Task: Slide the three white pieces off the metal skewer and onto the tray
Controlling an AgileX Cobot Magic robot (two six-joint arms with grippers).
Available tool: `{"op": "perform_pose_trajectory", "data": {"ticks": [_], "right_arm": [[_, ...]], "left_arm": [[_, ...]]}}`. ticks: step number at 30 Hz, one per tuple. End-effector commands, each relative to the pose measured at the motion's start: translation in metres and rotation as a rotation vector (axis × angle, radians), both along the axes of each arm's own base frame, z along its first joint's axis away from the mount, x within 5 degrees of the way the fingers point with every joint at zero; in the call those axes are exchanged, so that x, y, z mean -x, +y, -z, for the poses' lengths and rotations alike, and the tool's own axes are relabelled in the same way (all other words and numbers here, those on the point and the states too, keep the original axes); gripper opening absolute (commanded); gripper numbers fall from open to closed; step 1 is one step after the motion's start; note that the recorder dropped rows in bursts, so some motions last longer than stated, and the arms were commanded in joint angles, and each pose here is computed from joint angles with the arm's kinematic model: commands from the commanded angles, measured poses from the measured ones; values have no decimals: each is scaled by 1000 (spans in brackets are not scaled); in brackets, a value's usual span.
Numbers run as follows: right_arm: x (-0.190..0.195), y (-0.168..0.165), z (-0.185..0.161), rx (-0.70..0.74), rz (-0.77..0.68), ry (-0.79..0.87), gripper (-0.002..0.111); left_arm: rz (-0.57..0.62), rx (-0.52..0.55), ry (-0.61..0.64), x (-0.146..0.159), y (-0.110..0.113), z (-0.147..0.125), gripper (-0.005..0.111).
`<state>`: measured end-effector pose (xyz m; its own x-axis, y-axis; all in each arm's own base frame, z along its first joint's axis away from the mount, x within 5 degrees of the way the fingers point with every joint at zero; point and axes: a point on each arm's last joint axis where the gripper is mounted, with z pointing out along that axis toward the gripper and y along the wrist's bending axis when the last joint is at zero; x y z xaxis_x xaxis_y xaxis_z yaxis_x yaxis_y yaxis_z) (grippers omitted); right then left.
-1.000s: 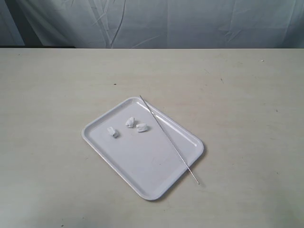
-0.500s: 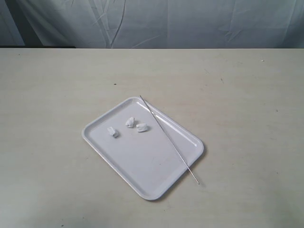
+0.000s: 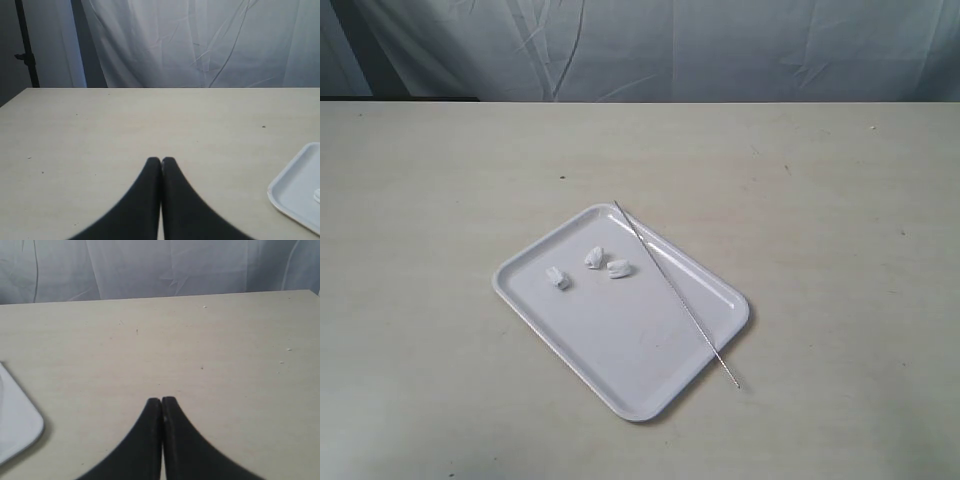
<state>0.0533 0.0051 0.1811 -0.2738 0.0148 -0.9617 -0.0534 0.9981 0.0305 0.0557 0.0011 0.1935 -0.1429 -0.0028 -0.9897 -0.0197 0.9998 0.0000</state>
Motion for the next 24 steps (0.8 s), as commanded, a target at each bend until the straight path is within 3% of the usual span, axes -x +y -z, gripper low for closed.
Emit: {"op": "perform_pose_trajectory", "data": {"ticks": [1, 24], "right_arm": [[0, 0, 0, 5, 3, -6, -1], [0, 0, 0, 3, 3, -6, -1]], "left_arm": [[1, 13, 2, 0, 0, 1, 0], [0, 9, -5, 0, 0, 1, 0]]}}
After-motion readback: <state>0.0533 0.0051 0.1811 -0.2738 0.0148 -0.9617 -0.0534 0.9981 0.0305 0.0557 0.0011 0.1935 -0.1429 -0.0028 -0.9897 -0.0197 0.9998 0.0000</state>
